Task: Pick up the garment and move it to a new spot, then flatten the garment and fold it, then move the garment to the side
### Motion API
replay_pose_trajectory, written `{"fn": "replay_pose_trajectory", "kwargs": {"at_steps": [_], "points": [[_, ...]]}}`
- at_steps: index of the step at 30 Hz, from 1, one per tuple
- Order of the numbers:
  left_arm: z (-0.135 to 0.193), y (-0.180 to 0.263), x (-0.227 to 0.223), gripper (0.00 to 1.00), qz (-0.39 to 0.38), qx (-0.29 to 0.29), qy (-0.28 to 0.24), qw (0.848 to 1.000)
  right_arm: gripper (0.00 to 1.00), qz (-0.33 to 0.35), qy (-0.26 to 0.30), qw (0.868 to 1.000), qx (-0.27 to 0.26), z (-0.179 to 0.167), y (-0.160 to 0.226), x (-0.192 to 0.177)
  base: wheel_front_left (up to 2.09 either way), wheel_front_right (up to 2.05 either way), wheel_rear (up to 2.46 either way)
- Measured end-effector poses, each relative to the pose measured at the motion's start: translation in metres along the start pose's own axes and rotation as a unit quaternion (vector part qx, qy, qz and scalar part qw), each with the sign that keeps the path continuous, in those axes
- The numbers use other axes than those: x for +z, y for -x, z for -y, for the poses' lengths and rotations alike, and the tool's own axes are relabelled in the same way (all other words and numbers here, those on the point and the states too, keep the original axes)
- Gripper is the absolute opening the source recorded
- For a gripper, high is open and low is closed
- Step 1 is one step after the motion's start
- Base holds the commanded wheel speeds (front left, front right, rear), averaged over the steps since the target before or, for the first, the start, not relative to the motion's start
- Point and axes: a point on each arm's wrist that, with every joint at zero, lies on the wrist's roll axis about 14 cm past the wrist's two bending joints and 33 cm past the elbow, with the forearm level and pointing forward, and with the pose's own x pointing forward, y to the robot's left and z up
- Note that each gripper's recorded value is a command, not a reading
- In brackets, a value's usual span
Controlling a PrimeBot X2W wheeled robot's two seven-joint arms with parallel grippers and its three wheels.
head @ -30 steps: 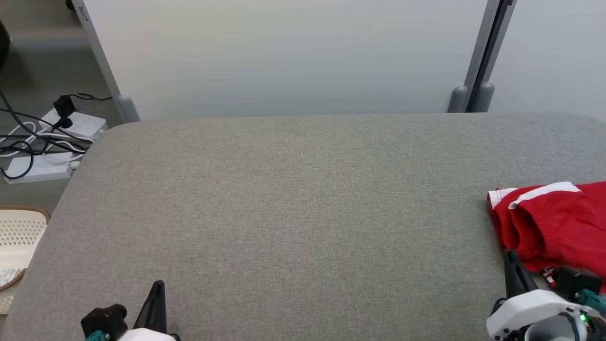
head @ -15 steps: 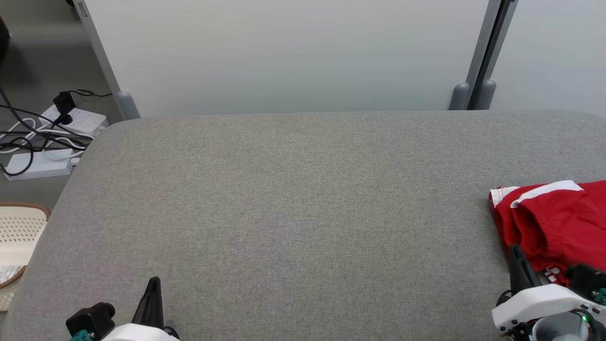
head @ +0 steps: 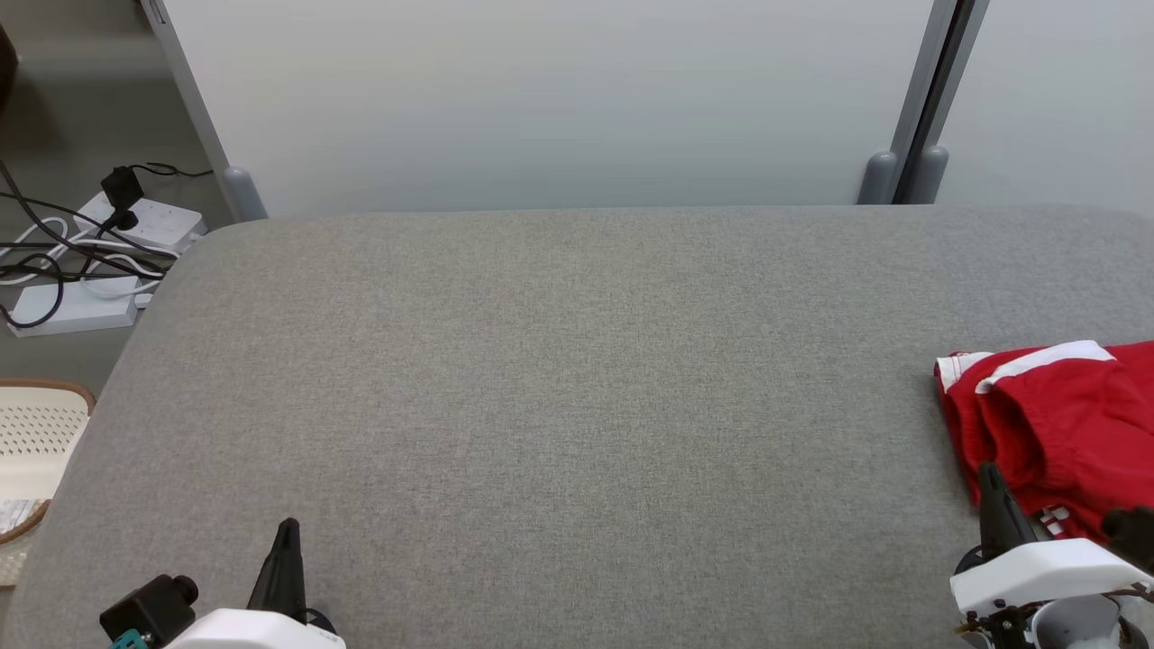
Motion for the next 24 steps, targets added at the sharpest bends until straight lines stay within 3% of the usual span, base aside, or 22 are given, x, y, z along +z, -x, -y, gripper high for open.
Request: {"fn": "replay_pose_trajectory", "kwargs": {"at_steps": [24], "points": [[0.0035,-0.0040,0.0051,0.00,-0.006,-0.002,0.141,0.990,0.00,0.003,-0.139,0.990,-0.002,-0.0016,-0.0026,0.0066,0.00,0.00,0.00]]}}
